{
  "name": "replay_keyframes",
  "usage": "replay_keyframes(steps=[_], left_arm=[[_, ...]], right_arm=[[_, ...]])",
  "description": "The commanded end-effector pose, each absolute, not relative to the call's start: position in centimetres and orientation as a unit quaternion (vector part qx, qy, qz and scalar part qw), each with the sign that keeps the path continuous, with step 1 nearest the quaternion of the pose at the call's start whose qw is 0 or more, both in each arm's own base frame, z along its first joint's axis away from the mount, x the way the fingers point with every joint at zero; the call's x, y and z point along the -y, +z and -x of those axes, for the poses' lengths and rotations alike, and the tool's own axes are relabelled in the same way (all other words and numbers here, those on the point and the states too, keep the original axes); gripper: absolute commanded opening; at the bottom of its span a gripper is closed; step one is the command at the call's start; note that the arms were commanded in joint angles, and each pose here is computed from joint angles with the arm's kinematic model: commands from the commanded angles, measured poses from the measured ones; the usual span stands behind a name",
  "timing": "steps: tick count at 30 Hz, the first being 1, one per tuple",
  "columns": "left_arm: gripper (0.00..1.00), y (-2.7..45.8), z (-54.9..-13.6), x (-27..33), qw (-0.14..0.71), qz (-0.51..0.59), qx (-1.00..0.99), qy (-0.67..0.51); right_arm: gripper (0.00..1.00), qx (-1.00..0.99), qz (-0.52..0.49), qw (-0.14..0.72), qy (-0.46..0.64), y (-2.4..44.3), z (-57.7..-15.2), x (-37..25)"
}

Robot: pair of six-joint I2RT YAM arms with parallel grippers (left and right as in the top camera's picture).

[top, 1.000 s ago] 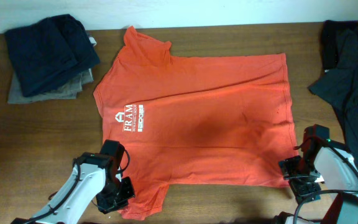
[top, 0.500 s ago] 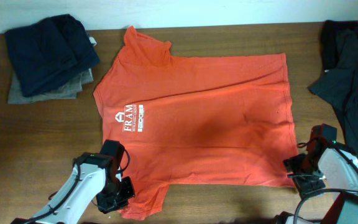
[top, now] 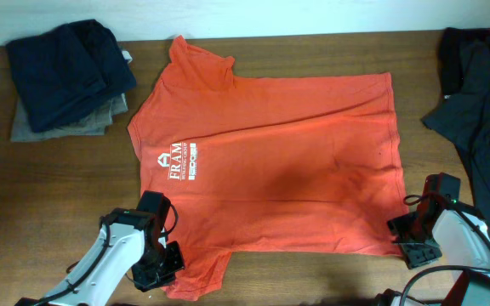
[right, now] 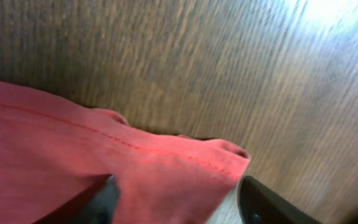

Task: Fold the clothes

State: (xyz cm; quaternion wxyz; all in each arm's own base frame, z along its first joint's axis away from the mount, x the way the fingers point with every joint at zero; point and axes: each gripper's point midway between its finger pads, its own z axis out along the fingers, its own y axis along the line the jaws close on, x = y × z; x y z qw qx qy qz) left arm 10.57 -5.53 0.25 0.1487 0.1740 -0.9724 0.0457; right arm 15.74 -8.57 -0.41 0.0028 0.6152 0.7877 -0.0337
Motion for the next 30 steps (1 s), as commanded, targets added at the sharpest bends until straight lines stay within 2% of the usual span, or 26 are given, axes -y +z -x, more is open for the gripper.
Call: replay_keyframes(steps=[1,5,9,15,18,20,21,30], left_arm=[[0.01,0.2,-10.6,5.4,0.145,-0.17,0.974,0.043],[0.01,0.2,-10.5,5.4,0.145,-0.17,0.974,0.043],[0.01,0.3,-10.5,5.4,0.146,-0.171,0.973,0.043],[0.01,2.1,-12.1,4.8,0.129,-0.164,0.978,0.021],[0.01,3.7,-13.9,5.1,0.108,-0.162,0.98,0.025],[0.01,4.4,-14.9,5.3,0.095,-0.162,0.982,0.03],[0.01,4.5,-15.1,5.3,0.092,-0.161,0.982,0.03],[0.01,4.7,-15.9,5.4,0.077,-0.161,0.983,0.036]], right_arm=[[0.55,-0.784,-0.618,-0.02,-0.046,-1.5,-14.3,8.2],[0.47,-0.784,-0.618,-0.021,-0.046,-1.5,-14.2,8.2],[0.46,-0.777,-0.627,-0.03,-0.05,-1.4,-13.7,8.0],[0.37,-0.777,-0.626,-0.042,-0.053,-1.3,-13.3,7.8],[0.23,-0.777,-0.625,-0.045,-0.054,-0.8,-13.4,7.8],[0.09,-0.777,-0.625,-0.045,-0.053,-0.7,-13.5,7.9],[0.07,-0.777,-0.625,-0.044,-0.053,-0.6,-13.5,7.9],[0.04,-0.777,-0.626,-0.034,-0.049,0.3,-14.6,8.3]])
